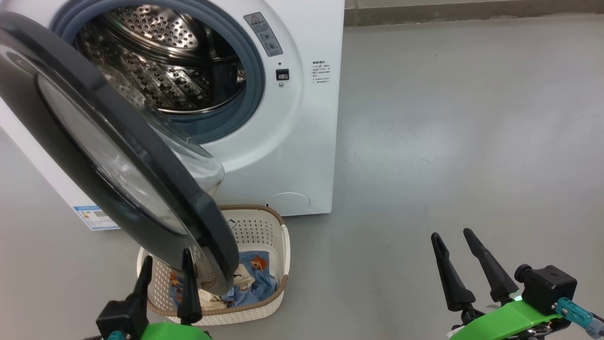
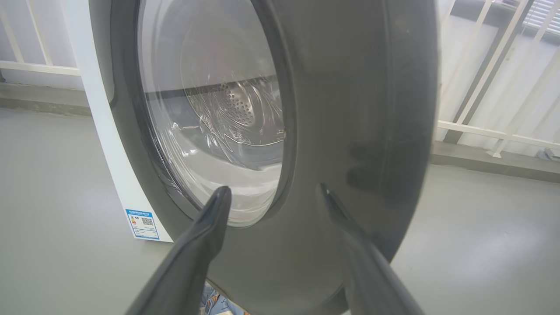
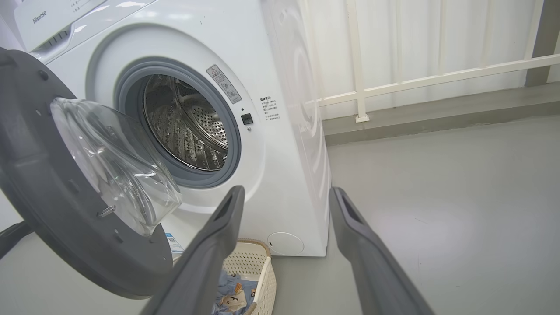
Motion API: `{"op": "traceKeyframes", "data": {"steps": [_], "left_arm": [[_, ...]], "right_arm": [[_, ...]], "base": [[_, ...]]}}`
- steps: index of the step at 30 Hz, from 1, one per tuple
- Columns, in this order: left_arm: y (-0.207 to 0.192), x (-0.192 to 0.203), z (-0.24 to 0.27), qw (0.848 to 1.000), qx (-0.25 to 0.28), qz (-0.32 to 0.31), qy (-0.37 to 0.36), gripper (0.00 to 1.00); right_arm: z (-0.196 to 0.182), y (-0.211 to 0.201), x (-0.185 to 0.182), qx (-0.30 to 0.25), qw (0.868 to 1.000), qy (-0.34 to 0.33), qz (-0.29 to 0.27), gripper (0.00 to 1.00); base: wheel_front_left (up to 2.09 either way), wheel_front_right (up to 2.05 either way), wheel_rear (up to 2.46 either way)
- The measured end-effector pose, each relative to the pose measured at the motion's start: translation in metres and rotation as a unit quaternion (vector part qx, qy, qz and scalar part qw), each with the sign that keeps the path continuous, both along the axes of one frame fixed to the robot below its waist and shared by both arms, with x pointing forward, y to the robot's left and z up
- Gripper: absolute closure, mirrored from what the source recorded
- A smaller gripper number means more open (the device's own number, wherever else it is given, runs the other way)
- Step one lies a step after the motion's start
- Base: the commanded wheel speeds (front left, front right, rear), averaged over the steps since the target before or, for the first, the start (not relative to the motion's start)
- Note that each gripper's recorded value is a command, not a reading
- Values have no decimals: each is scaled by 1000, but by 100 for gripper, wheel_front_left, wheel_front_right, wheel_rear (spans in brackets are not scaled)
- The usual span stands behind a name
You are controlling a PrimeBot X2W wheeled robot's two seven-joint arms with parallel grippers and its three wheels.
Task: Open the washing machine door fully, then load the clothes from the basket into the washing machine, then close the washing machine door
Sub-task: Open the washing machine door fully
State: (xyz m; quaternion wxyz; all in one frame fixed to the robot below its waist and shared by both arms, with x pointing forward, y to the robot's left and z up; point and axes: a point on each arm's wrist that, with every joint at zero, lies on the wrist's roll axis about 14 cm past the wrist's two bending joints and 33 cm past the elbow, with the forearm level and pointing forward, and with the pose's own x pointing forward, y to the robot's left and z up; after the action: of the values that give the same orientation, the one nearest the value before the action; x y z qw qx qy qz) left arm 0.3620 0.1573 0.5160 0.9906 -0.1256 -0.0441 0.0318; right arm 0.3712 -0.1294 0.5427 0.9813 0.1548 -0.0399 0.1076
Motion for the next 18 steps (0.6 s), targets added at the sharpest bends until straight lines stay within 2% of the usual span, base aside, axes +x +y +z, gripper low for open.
{"op": "traceKeyframes", "data": {"steps": [9, 18], "left_arm": [[0, -1, 2, 1000, -1, -3, -5, 0], [-7, -3, 0, 999, -12, -36, -6, 0]], "right_arm": [[1, 0, -1, 0, 1000, -1, -1, 0], [2, 0, -1, 1, 1000, -3, -1, 0]], "base": [[0, 0, 0], [0, 0, 0]]}}
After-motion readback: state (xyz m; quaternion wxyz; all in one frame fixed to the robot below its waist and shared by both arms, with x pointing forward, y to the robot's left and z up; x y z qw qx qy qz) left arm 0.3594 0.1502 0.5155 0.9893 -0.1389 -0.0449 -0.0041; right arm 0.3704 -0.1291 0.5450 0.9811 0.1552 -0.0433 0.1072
